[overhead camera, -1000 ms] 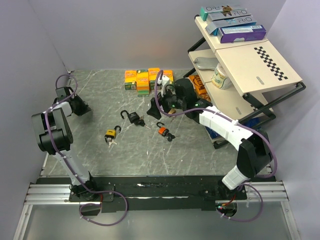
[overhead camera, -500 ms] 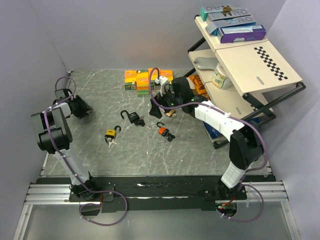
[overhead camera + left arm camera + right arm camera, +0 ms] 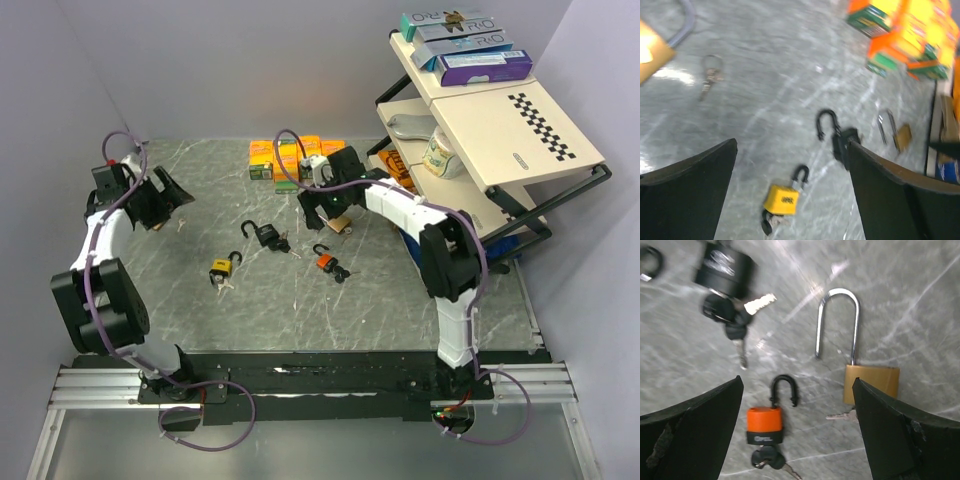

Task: Lock with the key
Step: Place the key at the center of the board, then pick up the lock from the center of the board.

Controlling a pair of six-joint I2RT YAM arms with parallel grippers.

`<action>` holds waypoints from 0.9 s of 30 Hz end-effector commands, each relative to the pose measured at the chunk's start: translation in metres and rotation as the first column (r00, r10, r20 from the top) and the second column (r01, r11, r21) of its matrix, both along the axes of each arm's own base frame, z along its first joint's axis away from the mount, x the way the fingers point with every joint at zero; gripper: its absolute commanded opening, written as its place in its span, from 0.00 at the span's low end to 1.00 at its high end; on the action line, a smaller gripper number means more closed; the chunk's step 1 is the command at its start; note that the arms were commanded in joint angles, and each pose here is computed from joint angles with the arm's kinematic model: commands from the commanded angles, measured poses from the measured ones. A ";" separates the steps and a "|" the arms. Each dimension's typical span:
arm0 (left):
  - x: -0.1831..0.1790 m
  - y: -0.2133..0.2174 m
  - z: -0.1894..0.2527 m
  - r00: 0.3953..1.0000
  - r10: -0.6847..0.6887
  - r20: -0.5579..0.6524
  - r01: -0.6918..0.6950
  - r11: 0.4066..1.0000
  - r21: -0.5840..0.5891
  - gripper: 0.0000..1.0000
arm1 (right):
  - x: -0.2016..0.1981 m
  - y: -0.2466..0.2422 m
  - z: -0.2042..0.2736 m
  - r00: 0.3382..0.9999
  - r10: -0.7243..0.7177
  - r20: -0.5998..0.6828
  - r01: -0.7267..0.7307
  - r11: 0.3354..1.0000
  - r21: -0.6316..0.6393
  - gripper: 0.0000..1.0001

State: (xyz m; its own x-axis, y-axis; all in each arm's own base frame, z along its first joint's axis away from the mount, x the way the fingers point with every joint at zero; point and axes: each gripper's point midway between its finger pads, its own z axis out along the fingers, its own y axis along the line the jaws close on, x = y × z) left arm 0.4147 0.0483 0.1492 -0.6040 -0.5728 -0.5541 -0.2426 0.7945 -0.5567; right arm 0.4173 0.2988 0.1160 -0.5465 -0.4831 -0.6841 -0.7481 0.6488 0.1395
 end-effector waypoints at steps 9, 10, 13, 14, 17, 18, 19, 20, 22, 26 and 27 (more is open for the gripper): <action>-0.023 -0.073 0.064 0.918 -0.340 0.204 0.335 0.940 0.063 0.96 | 0.024 -0.050 -0.059 0.997 -0.054 -0.046 0.043 0.975 -0.217 0.99; -0.024 -0.075 0.065 0.915 -0.344 0.211 0.338 0.939 0.066 0.96 | 0.030 -0.050 -0.059 0.997 -0.058 -0.048 0.046 0.975 -0.216 0.99; -0.024 -0.079 0.069 0.903 -0.360 0.233 0.355 0.933 0.067 0.96 | 0.038 -0.052 -0.059 0.997 -0.076 -0.034 0.066 0.970 -0.236 0.99; -0.023 -0.079 0.070 0.904 -0.359 0.234 0.352 0.933 0.071 0.96 | 0.040 -0.052 -0.059 0.997 -0.077 -0.030 0.068 0.968 -0.241 0.99; -0.021 -0.079 0.071 0.902 -0.360 0.238 0.354 0.933 0.067 0.96 | 0.044 -0.060 -0.066 0.996 -0.086 -0.027 0.075 0.953 -0.292 0.99; -0.020 -0.079 0.071 0.902 -0.360 0.240 0.354 0.933 0.069 0.96 | 0.043 -0.061 -0.070 0.996 -0.081 -0.032 0.067 0.949 -0.308 0.99; -0.019 -0.079 0.072 0.900 -0.362 0.243 0.356 0.932 0.072 0.96 | 0.042 -0.064 -0.072 0.996 -0.078 -0.039 0.061 0.946 -0.318 0.99; -0.018 -0.078 0.074 0.899 -0.362 0.247 0.354 0.932 0.076 0.96 | 0.041 -0.064 -0.073 0.997 -0.071 -0.043 0.053 0.946 -0.321 0.98; -0.016 -0.076 0.072 0.905 -0.351 0.240 0.342 0.936 0.080 0.96 | 0.037 -0.066 -0.078 0.996 -0.063 -0.062 0.039 0.941 -0.335 0.98; -0.014 -0.076 0.075 0.903 -0.352 0.247 0.345 0.936 0.074 0.96 | 0.032 -0.071 -0.091 0.993 -0.061 -0.103 0.018 0.926 -0.377 0.96; -0.014 -0.077 0.075 0.902 -0.354 0.248 0.347 0.935 0.073 0.96 | 0.029 -0.071 -0.096 0.991 -0.055 -0.122 0.004 0.924 -0.381 0.95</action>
State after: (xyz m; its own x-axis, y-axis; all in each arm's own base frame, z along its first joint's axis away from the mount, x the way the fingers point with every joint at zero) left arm 0.3936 -0.0259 0.2036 -0.6454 -0.3541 -0.6768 0.1359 0.8186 -0.5580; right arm 0.4485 0.2362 0.0285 -0.6294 -0.6398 -0.4411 -0.7082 0.7059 -0.0133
